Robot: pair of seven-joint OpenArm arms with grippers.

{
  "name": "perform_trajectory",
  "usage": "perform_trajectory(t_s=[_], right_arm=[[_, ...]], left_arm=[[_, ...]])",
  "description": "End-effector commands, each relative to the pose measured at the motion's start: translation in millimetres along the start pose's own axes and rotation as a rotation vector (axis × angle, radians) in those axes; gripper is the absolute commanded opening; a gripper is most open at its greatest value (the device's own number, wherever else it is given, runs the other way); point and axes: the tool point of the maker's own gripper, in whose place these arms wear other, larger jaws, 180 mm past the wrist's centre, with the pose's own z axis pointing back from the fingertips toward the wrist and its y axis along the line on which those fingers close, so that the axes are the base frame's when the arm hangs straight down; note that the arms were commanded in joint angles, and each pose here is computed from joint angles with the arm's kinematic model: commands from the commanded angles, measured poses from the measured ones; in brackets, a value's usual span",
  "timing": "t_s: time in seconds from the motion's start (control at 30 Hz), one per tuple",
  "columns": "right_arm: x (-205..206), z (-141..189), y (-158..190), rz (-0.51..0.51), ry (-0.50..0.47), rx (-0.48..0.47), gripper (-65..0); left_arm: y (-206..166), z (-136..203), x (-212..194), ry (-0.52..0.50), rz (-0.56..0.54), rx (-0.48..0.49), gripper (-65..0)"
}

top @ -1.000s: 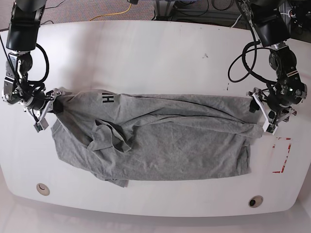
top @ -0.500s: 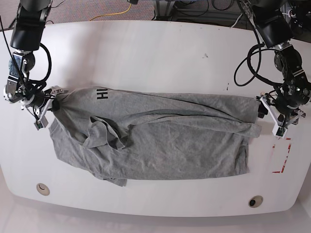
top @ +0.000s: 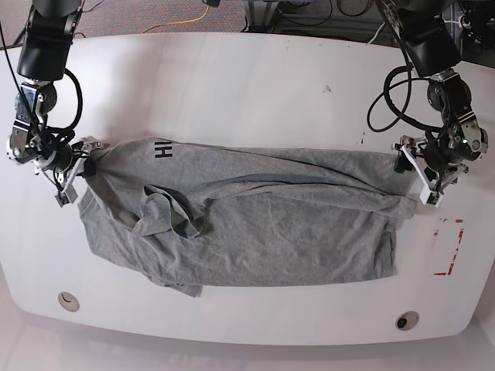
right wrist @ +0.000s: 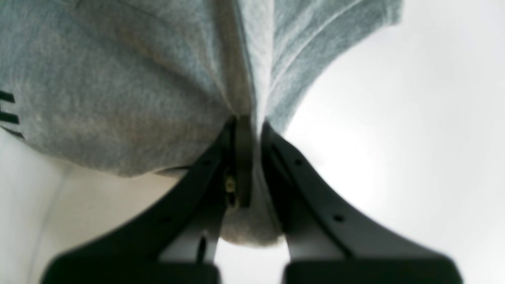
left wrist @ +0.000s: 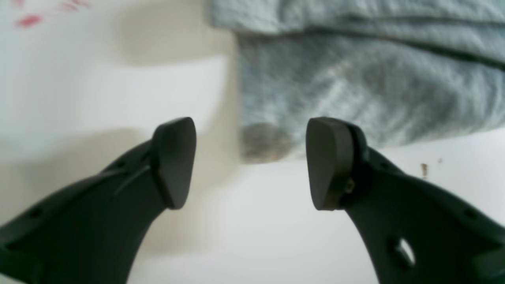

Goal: Layout the t-shirt on the table in an organized manner, then fold the t-shirt properly
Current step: 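Drag the shirt with both grippers toward the robot's base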

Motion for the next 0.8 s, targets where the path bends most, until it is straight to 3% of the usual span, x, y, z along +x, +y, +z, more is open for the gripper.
perform_trajectory(t_s=[0.0, 0.77], right_arm=[[16.9, 9.9, -10.7, 0.011, -0.047, -0.022, -64.5], [7.9, 5.8, -4.3, -0.012, -0.042, -0.009, -64.5]], left_arm=[[4.5, 0.5, 12.8, -0.046, 0.007, -0.002, -23.6], [-20.1, -30.6, 1.3, -0.051, 0.033, -0.100, -26.1]])
